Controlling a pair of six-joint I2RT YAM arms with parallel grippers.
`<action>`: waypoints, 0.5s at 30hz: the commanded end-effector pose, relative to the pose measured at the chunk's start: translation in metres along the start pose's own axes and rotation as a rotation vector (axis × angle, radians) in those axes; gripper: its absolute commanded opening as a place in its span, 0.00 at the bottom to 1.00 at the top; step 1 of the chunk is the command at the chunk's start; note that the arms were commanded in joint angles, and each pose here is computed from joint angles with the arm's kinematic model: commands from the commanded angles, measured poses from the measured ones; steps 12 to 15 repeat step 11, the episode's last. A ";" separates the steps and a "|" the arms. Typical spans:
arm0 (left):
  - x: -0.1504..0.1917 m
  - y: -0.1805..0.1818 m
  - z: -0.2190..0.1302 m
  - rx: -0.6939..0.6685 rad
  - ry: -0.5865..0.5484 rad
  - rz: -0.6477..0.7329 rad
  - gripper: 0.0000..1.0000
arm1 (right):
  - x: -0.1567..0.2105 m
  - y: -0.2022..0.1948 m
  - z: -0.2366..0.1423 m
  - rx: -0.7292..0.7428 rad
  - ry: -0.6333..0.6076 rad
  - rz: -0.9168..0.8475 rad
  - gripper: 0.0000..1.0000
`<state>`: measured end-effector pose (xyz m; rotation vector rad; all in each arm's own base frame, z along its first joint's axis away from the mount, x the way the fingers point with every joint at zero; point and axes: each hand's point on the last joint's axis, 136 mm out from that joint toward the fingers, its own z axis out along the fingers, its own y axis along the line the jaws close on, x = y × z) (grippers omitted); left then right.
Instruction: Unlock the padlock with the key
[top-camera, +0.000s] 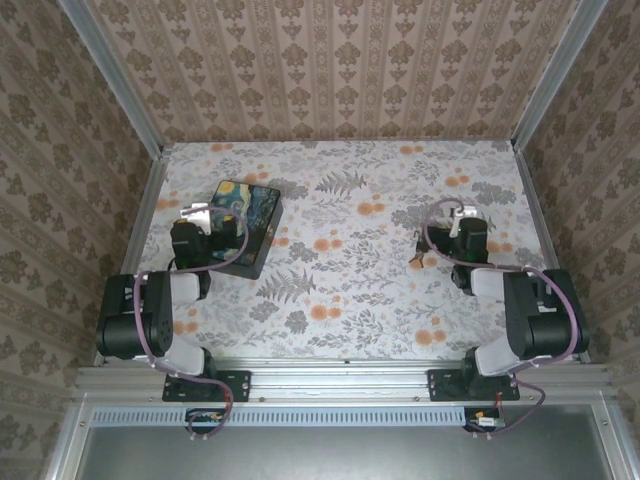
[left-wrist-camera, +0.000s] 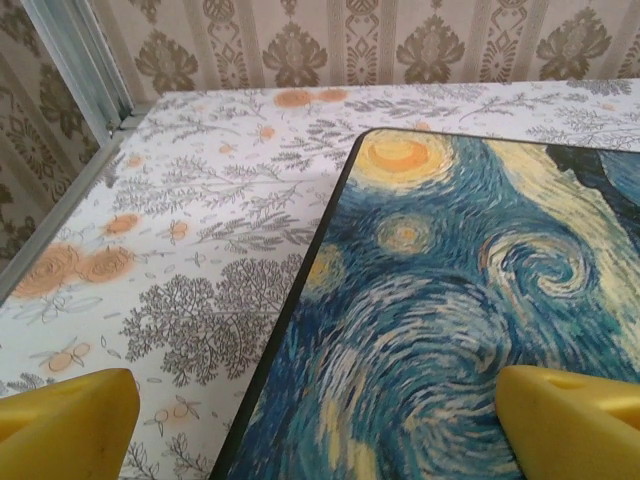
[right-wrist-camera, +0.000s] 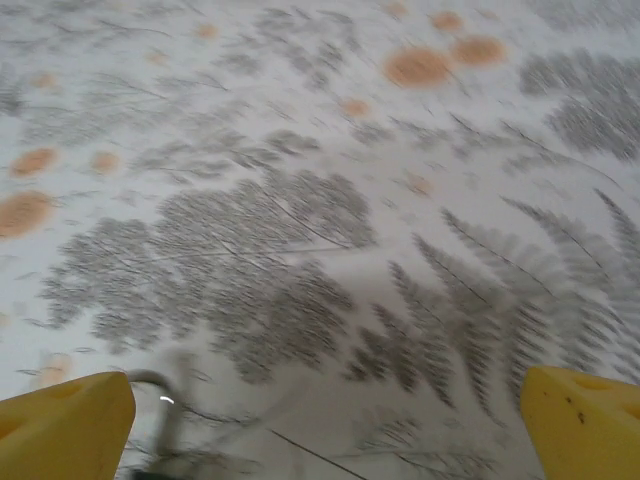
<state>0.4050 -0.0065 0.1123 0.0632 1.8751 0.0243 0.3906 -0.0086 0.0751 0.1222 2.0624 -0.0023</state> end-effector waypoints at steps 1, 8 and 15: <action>0.019 0.000 -0.003 -0.058 0.039 0.076 1.00 | -0.023 0.004 -0.003 0.000 -0.155 -0.046 1.00; 0.019 -0.005 0.000 -0.002 0.054 0.074 1.00 | -0.024 0.004 -0.002 0.003 -0.140 -0.048 1.00; 0.018 -0.008 -0.004 -0.013 0.026 0.098 1.00 | -0.024 0.004 -0.002 0.003 -0.143 -0.049 1.00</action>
